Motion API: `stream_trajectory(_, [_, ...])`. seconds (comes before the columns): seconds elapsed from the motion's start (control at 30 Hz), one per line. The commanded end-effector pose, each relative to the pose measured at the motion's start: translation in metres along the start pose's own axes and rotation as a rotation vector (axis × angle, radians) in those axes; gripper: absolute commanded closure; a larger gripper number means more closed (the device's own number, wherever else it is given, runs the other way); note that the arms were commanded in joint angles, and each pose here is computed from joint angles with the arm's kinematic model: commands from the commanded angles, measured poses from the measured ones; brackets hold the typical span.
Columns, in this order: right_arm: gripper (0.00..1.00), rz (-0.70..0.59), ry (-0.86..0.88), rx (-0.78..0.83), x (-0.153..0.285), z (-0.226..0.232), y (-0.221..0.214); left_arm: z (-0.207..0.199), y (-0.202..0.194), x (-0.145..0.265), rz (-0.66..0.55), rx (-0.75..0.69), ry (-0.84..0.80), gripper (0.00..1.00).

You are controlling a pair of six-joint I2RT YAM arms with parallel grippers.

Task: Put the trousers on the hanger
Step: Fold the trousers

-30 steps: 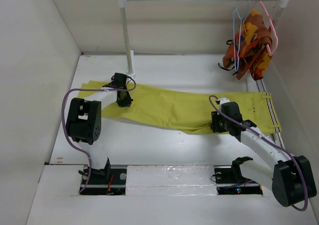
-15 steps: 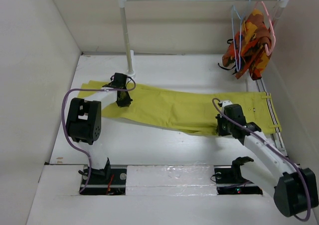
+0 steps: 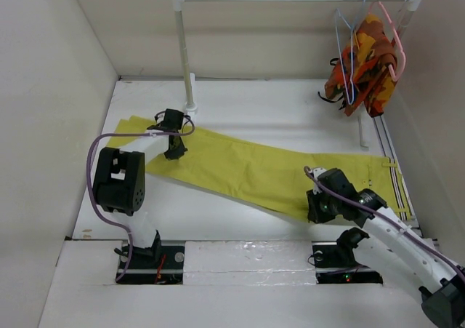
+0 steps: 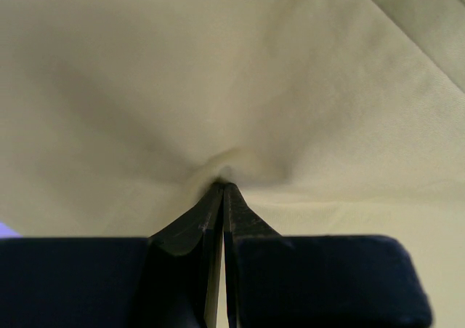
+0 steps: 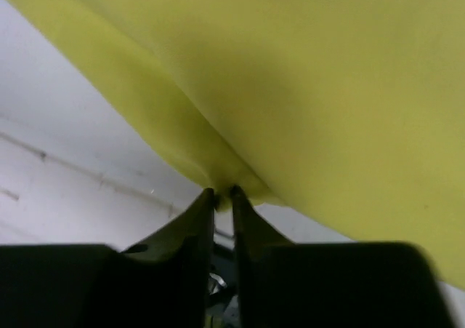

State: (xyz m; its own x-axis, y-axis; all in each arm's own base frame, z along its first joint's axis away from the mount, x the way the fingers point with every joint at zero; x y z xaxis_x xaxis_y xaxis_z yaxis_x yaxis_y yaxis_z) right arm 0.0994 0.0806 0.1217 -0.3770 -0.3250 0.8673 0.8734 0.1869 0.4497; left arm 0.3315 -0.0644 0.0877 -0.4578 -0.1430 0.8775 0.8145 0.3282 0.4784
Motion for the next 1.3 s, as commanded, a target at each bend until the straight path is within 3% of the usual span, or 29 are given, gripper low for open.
stream_trajectory(0.0, [0.75, 0.084, 0.059, -0.036, 0.019, 0.015, -0.013, 0.022, -0.005, 0.014, -0.014, 0.003, 0.103, 1.0])
stream_trajectory(0.07, [0.57, 0.076, 0.076, -0.015, 0.024, 0.019, -0.013, 0.023, -0.006, 0.019, -0.009, 0.002, 0.095, 1.0])
stream_trajectory(0.2, [0.4, -0.047, 0.037, -0.003, 0.044, 0.019, 0.014, 0.016, 0.01, 0.052, -0.076, 0.001, -0.019, 0.8])
stream_trajectory(0.27, [0.39, -0.106, -0.009, -0.025, 0.046, 0.013, 0.031, 0.008, 0.019, 0.067, -0.12, 0.0, -0.075, 0.77])
stream_trajectory(0.33, [0.43, -0.146, -0.051, -0.031, 0.037, 0.007, 0.05, -0.002, 0.025, 0.075, -0.143, -0.008, -0.127, 0.73])
stream_trajectory(0.37, [0.57, -0.175, -0.135, -0.079, 0.034, -0.007, 0.059, -0.007, 0.032, 0.076, -0.161, -0.002, -0.147, 0.7])
stream_trajectory(0.43, [0.75, -0.233, -0.192, -0.113, 0.019, -0.024, 0.072, -0.011, 0.033, 0.06, -0.117, 0.02, -0.14, 0.69])
stream_trajectory(0.47, [0.91, -0.221, -0.195, -0.139, 0.008, -0.031, 0.074, -0.008, 0.04, 0.054, -0.11, 0.051, -0.136, 0.69])
stream_trajectory(0.5, [0.94, -0.285, -0.195, -0.182, 0.002, -0.041, 0.085, -0.008, 0.035, 0.038, -0.051, 0.075, -0.141, 0.7])
stream_trajectory(0.67, [0.97, -0.167, -0.108, -0.263, -0.052, -0.064, 0.072, 0.029, 0.018, -0.005, 0.127, 0.299, -0.201, 0.7])
stream_trajectory(0.77, [0.97, -0.164, -0.108, -0.242, -0.06, -0.074, 0.096, 0.061, 0.002, -0.013, 0.171, 0.421, -0.211, 0.7])
stream_trajectory(0.9, [0.98, -0.109, -0.082, -0.19, -0.083, -0.086, 0.132, 0.092, -0.011, -0.006, 0.165, 0.502, -0.174, 0.7])
stream_trajectory(1.03, [1.0, -0.133, -0.091, -0.145, -0.081, -0.091, 0.165, 0.102, -0.022, 0.008, 0.14, 0.5, -0.14, 0.7])
stream_trajectory(1.13, [0.94, -0.209, -0.085, -0.091, -0.049, -0.082, 0.17, 0.101, -0.016, 0.026, 0.088, 0.489, -0.168, 0.7])
stream_trajectory(1.17, [0.81, -0.231, -0.069, -0.086, -0.039, -0.077, 0.167, 0.1, -0.009, 0.032, 0.061, 0.486, -0.182, 0.7])
stream_trajectory(1.23, [0.66, -0.249, -0.093, -0.135, -0.02, -0.081, 0.148, 0.097, 0.002, 0.052, 0.004, 0.471, -0.209, 0.7])
stream_trajectory(1.27, [0.52, -0.327, -0.117, -0.135, 0.003, -0.08, 0.143, 0.083, 0.01, 0.063, -0.03, 0.426, -0.237, 0.71])
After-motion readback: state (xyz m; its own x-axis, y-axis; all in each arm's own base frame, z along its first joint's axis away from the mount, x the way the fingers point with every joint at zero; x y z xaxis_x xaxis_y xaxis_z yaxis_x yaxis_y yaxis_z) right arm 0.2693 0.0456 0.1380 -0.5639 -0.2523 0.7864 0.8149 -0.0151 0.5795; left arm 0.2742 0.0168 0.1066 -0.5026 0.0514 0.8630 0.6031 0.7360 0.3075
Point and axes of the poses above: each gripper's point midway between its finger pads, its own x axis back along the fingers, its own z axis along the line the jaws close on, y = z × x, the point moved 7 cm from there along x, back along the fingers, and after that the axes turned 2 degrees about -x, right-handed, at the moved point
